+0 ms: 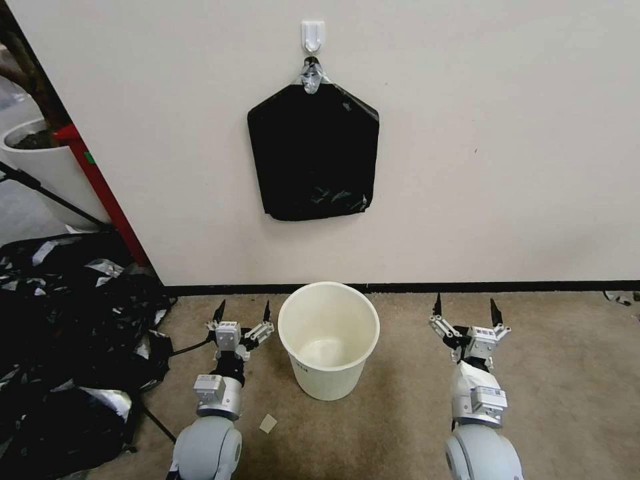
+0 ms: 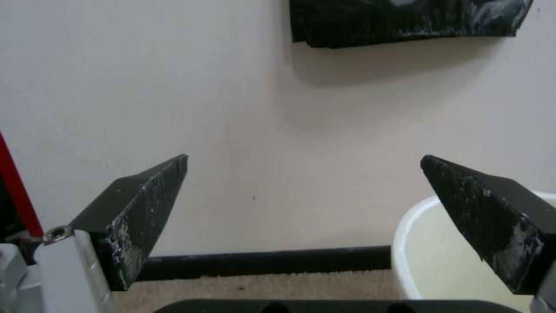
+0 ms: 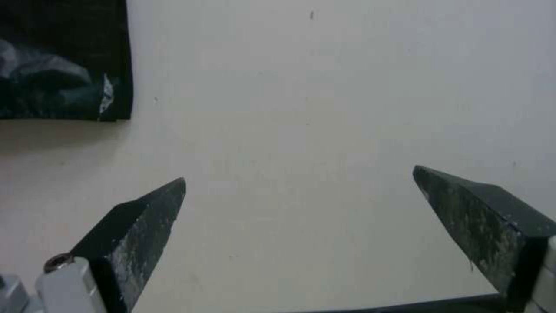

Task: Place a trash bag onto the trash bin.

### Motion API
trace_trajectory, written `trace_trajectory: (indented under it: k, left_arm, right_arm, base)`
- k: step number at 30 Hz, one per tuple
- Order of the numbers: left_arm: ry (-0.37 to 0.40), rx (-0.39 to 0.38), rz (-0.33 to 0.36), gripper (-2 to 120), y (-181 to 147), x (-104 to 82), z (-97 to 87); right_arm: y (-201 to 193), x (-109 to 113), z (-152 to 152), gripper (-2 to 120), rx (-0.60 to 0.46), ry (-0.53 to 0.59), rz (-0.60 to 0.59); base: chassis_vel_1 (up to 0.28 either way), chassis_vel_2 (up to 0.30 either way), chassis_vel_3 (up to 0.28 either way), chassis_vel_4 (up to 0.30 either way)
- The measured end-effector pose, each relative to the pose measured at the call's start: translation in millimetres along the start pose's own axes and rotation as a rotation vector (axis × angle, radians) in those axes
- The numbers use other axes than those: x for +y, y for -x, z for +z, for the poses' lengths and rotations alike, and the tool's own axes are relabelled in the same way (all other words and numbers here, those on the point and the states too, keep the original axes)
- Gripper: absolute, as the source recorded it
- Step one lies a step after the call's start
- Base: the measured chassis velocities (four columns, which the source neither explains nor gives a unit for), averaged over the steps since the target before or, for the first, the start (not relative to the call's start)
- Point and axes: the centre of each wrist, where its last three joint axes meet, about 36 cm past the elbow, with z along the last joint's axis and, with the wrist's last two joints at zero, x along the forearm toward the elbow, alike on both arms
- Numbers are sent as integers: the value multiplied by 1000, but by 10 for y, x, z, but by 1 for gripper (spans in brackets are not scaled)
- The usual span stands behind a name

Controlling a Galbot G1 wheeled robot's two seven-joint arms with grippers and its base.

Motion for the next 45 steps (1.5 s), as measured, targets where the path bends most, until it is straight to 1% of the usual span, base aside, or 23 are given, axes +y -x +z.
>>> trace_trajectory:
  k: [4,8,9,10,12,13,14,15,17,19,20,21,22,23,24,25,26,27,29,30,34,38,45]
  left_arm:
    - [10,-5,-1,100,-10,5,-10]
    - [19,-11,-3,100,-16,19,-28]
    - [24,-17,-5,100,-19,28,-44]
    - [24,-17,-5,100,-19,28,-44]
    - [38,-44,-13,100,-33,81,-124]
    - [45,-59,-24,100,-54,117,-171]
    - [45,-59,-24,100,-54,117,-171]
    - [47,-61,-26,100,-60,125,-179]
    - [55,-68,-37,100,-103,164,-210]
    - [55,-68,-37,100,-103,164,-210]
    - [65,-64,-43,100,-172,205,-221]
    - [69,-62,-45,100,-193,218,-223]
    - [77,-56,-50,100,-241,238,-224]
    - [77,-56,-50,100,-241,238,-224]
    - [83,-56,-52,100,-258,253,-234]
    - [101,-56,-58,100,-282,297,-253]
    - [123,-57,-67,100,-304,361,-274]
    - [123,-57,-67,100,-304,361,-274]
    - [148,-56,-78,100,-336,426,-299]
    - [148,-56,-78,100,-336,426,-299]
    - [170,-52,-90,100,-362,484,-309]
    - [180,-51,-104,100,-372,543,-307]
    - [182,-45,-115,100,-369,573,-278]
  right_arm:
    - [13,-18,11,100,-6,1,-44]
    - [37,-38,25,100,-19,30,-115]
    - [58,-47,31,100,-28,49,-158]
    - [58,-47,31,100,-28,49,-158]
    - [259,-24,110,100,-108,189,-308]
    - [456,110,85,100,-157,340,-350]
    - [456,110,85,100,-157,340,-350]
    - [499,146,67,100,-165,378,-351]
    - [728,355,-81,100,-195,595,-356]
    - [728,355,-81,100,-195,595,-356]
    - [1040,673,-344,100,-215,887,-400]
    - [1166,782,-457,100,-217,993,-418]
    - [1427,1032,-670,100,-203,1173,-468]
    - [1427,1032,-670,100,-203,1173,-468]
    - [1556,1140,-757,100,-201,1217,-496]
    - [1814,1316,-869,100,-200,1256,-555]
    - [2122,1482,-895,100,-191,1265,-606]
    - [2122,1482,-895,100,-191,1265,-606]
    - [2638,1728,-1135,100,-203,1278,-637]
    - [2638,1728,-1135,100,-203,1278,-637]
    - [3157,1990,-1598,100,-229,1277,-657]
    - [3345,2112,-1791,100,-237,1275,-666]
    - [3416,2184,-1787,100,-222,1242,-681]
  base:
    - [0,0,0,0]
    - [0,0,0,0]
    - [0,0,0,0]
    - [0,0,0,0]
    - [0,0,0,0]
    - [0,0,0,0]
    - [0,0,0,0]
    - [0,0,0,0]
    - [0,0,0,0]
    - [0,0,0,0]
    - [0,0,0,0]
    - [0,0,0,0]
    - [0,0,0,0]
    - [0,0,0,0]
    - [0,0,0,0]
    - [0,0,0,0]
    - [0,0,0,0]
    - [0,0,0,0]
    - [0,0,0,0]
    - [0,0,0,0]
    - [0,0,0,0]
    - [0,0,0,0]
    - [0,0,0,0]
